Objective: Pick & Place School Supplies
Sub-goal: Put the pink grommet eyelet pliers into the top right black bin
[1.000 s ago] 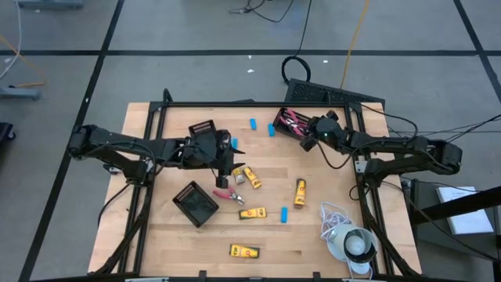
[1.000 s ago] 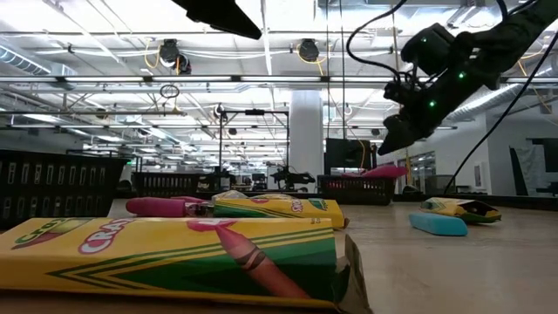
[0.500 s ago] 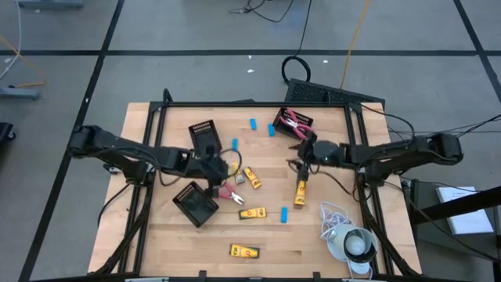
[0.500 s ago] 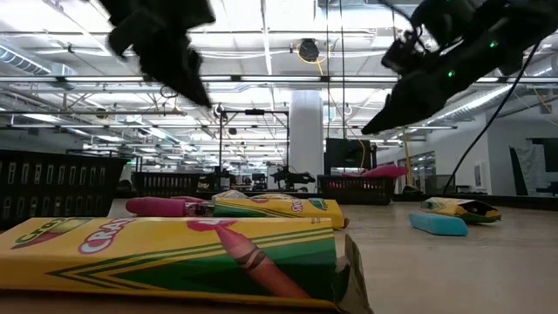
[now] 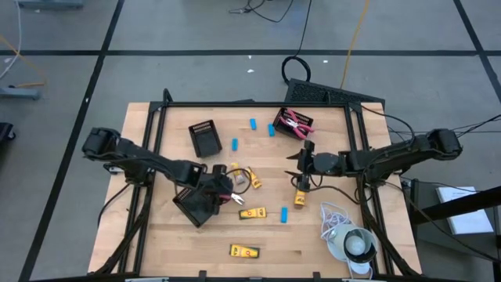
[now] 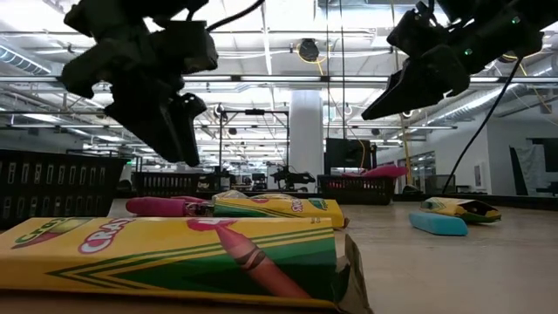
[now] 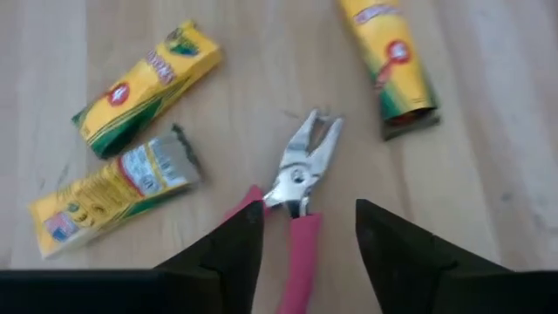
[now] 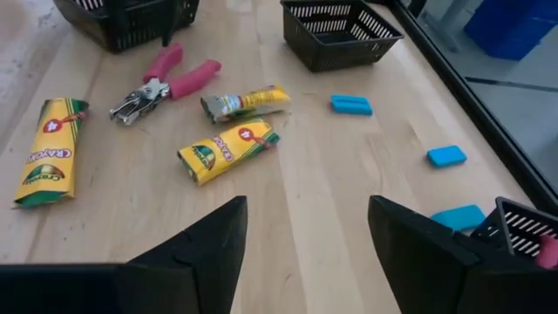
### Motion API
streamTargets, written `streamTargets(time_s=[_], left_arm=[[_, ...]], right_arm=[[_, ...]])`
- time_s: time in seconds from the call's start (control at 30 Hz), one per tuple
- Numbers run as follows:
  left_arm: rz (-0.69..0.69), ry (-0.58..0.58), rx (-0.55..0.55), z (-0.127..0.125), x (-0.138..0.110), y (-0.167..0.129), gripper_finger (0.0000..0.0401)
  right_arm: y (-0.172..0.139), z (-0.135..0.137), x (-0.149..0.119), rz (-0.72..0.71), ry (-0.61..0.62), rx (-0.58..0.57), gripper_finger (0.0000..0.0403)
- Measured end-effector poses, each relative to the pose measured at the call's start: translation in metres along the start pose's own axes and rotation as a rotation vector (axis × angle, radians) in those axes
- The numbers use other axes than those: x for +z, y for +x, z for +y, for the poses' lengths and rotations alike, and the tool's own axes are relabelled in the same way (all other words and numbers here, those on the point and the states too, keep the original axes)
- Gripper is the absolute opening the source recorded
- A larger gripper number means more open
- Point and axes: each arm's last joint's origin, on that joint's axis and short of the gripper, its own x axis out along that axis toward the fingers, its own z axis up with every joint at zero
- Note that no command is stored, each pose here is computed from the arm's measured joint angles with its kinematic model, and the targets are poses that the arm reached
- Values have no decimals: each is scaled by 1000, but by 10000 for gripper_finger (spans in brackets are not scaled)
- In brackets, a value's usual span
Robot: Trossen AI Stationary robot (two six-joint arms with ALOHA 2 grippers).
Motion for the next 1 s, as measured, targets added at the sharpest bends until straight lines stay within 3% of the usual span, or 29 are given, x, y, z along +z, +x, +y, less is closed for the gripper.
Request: streamTargets(time_s=[0.27, 0.53, 0.73, 0.87, 1.0], left_arm=[[58, -35, 6, 2, -5, 4, 255], [96, -73, -13, -2, -9, 4, 247], [40, -93, -34, -9, -3, 3, 243], [31, -66, 4, -10, 8, 7, 250], [114, 6, 0, -13, 20, 30, 252]], right_arm=[[0, 0, -1, 15, -7, 0, 230], [0, 0, -2, 19, -11, 0, 227], [0, 0, -2, 19, -17, 0, 227], [0, 0, -2, 19, -22, -1, 224], [0, -1, -2, 26, -33, -26, 224]])
